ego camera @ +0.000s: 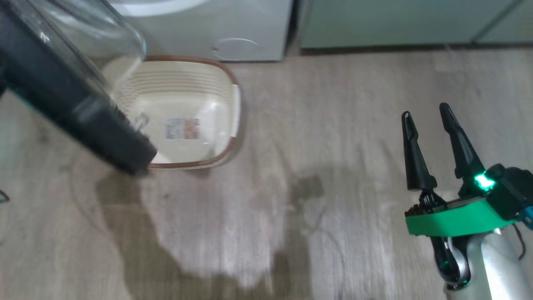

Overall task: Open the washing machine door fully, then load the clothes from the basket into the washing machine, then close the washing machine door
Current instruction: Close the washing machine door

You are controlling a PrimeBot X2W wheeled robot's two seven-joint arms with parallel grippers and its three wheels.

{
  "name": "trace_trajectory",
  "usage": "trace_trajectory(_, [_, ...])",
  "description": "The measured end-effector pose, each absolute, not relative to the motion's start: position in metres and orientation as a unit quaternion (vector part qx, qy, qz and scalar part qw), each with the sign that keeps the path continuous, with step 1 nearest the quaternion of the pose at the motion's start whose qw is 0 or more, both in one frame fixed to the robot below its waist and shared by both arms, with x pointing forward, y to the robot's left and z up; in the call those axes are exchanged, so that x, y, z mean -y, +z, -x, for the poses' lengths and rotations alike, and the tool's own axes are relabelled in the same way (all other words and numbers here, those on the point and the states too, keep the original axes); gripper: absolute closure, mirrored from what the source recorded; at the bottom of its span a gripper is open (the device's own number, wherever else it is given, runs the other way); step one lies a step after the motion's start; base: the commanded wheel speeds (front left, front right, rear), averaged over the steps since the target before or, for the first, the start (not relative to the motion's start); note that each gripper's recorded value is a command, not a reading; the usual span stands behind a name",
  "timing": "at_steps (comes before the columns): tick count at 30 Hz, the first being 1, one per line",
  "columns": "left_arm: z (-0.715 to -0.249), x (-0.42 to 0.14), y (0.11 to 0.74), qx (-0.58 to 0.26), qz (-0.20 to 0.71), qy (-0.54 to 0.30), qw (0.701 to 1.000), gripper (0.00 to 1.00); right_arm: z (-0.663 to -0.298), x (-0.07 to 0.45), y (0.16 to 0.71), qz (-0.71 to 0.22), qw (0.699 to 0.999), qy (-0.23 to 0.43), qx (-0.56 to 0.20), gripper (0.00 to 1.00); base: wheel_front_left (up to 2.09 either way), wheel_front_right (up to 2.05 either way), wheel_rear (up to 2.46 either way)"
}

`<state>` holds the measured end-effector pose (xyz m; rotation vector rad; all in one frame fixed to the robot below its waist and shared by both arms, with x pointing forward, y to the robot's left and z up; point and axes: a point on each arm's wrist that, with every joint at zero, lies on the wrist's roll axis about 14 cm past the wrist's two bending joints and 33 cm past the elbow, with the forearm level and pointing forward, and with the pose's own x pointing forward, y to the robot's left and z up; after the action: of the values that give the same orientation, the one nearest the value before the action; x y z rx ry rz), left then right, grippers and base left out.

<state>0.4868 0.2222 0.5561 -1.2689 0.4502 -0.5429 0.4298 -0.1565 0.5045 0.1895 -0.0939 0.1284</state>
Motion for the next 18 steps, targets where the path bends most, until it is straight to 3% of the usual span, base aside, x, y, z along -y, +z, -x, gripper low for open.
trace_trajectory(18, [-0.616, -0.129, 0.546, -0.232, 0.594, -0.324, 0.699, 1.0, -0.406, 0.236, 0.473, -0.094, 0.994, -0.063, 0.008, 0.0, 0.0, 0.0, 0.0])
